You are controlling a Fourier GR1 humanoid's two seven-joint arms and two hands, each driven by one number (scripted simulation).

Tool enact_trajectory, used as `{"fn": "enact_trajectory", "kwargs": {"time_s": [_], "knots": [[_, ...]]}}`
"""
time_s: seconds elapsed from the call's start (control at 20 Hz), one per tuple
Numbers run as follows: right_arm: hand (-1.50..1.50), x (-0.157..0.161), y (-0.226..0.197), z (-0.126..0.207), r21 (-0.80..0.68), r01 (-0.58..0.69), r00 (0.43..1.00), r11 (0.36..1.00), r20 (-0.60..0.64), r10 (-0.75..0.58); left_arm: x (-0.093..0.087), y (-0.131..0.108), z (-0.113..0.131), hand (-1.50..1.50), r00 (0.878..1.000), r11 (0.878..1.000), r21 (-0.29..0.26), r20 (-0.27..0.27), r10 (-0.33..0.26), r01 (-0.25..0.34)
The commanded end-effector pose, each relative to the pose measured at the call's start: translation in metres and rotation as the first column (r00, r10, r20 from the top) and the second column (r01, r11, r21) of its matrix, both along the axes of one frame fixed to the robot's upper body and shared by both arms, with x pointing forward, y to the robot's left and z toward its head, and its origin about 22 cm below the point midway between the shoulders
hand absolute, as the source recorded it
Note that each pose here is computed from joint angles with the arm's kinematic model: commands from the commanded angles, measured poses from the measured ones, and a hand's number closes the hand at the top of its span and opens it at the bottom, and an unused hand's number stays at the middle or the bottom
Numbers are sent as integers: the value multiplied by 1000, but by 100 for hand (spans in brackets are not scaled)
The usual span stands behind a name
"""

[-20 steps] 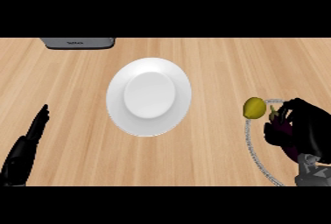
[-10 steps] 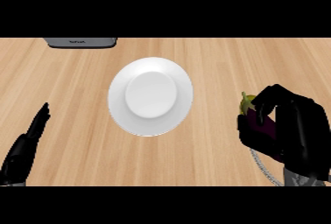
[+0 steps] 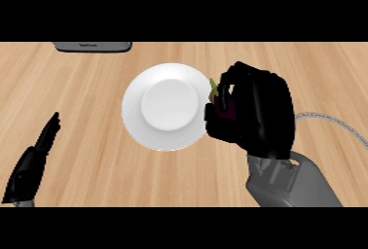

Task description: Pick the eggplant from the placemat and place it in the plate

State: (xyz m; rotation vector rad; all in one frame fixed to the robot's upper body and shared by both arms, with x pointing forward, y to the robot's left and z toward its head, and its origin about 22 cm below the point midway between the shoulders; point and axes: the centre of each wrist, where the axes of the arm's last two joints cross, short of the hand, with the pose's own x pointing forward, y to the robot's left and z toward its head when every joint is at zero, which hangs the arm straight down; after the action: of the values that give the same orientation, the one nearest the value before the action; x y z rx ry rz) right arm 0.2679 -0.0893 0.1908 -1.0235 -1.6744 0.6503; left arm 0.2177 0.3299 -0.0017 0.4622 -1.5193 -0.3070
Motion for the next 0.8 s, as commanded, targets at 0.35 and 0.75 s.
{"fn": "enact_trajectory", "kwargs": {"time_s": [0.35,0.75], "knots": [[150,81,61,-13,63,-34,982,997,-181,45,18,2,7,0,1000,1000,8,-1,-8,8],[150,106,88,-66,22,-10,959,1000,-283,16,11,-2,7,0,999,999,-10,6,-36,36]]}}
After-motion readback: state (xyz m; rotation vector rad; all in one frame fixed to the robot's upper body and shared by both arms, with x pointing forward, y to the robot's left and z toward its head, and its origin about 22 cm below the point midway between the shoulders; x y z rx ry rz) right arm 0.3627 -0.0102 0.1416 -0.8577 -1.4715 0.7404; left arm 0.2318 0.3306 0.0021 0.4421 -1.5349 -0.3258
